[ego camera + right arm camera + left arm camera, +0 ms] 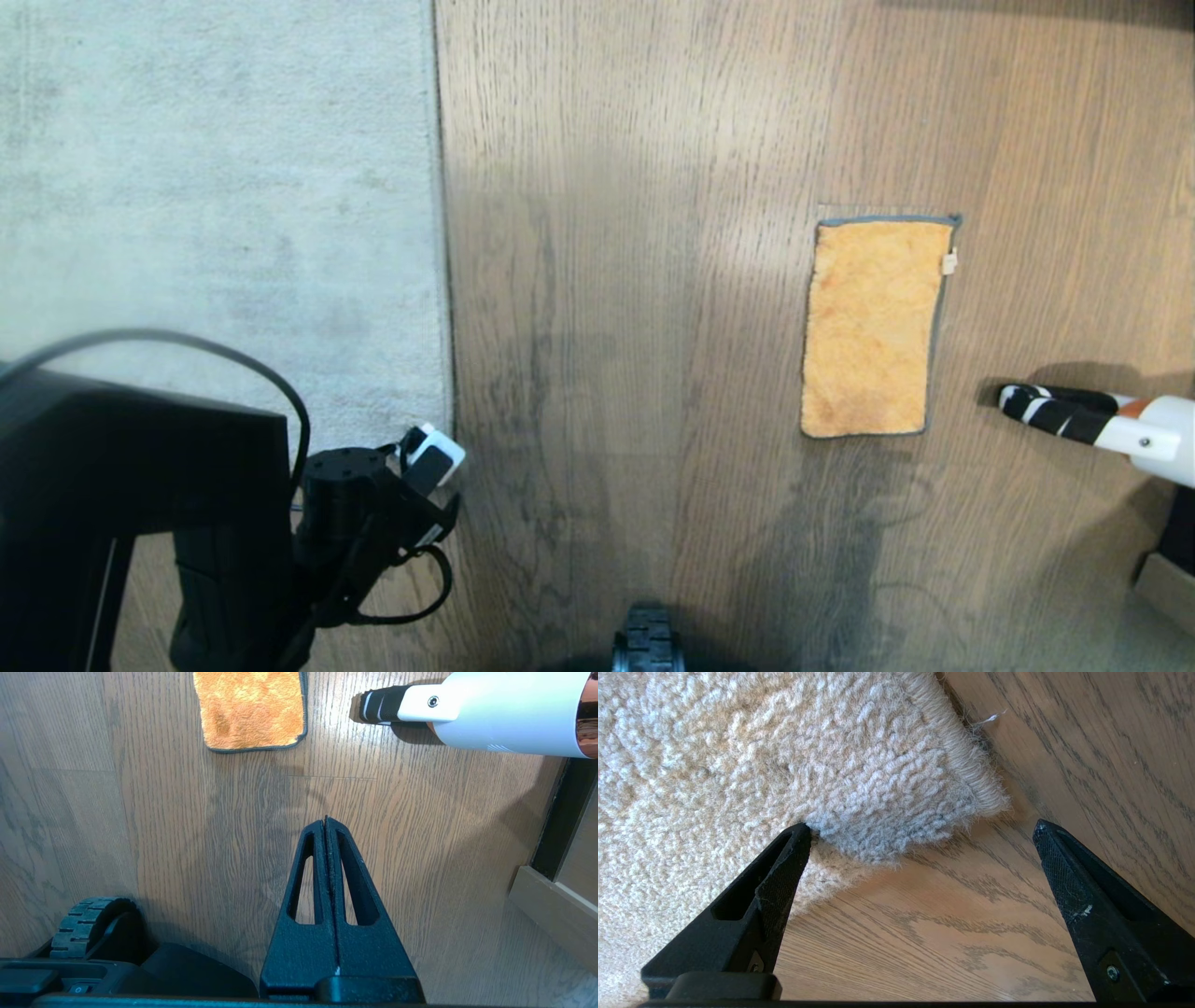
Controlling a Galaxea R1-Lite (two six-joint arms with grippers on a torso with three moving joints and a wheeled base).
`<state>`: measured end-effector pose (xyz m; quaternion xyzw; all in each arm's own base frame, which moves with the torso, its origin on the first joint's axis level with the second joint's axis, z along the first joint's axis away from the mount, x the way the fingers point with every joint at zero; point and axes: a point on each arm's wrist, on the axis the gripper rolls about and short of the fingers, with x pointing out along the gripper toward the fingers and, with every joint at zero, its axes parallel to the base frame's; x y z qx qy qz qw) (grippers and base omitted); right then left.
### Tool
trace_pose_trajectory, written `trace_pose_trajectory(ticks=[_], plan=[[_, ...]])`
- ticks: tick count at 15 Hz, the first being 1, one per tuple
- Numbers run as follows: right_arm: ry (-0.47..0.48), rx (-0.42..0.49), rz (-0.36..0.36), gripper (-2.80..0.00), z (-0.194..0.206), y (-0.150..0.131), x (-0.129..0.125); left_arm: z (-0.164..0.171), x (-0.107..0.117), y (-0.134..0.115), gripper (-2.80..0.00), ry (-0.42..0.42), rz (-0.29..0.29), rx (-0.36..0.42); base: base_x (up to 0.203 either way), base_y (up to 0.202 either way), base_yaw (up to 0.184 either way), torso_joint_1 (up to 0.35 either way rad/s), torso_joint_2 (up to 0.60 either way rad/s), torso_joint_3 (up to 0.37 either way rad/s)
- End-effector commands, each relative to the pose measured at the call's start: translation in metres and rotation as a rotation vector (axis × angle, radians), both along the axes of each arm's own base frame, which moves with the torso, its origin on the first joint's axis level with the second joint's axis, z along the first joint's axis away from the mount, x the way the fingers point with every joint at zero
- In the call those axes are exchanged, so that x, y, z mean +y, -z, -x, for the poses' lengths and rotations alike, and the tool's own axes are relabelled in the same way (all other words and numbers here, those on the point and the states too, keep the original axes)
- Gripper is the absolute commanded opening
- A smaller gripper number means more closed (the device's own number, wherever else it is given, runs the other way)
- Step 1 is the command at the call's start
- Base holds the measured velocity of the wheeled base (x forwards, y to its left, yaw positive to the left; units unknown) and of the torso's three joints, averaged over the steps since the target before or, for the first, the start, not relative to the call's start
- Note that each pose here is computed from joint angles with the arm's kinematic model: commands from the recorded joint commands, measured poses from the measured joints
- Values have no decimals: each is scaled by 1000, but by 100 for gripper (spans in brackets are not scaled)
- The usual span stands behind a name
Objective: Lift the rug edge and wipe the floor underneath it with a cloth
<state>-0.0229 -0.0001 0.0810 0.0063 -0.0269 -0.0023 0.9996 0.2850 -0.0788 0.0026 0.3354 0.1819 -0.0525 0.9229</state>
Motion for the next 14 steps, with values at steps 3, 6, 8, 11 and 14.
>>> trace_pose_trajectory(ticks=[3, 6, 8, 11, 14], plan=[[0, 0, 0, -280, 0, 0, 0, 0, 0, -4, 0, -4, 9, -43, 0, 0, 0, 0, 0, 0], [0, 0, 0, -280, 0, 0, 0, 3, 1, -3, -280, -9, 16, -30, 0, 0, 0, 0, 0, 0], [0, 0, 0, -280, 0, 0, 0, 3, 1, -3, -280, -11, 26, -30, 0, 0, 0, 0, 0, 0], [0, 0, 0, -280, 0, 0, 0, 3, 1, -3, -280, -11, 27, -32, 0, 0, 0, 0, 0, 0], [0, 0, 0, -280, 0, 0, 0, 3, 2, -4, -280, -14, 25, -32, 0, 0, 0, 0, 0, 0]])
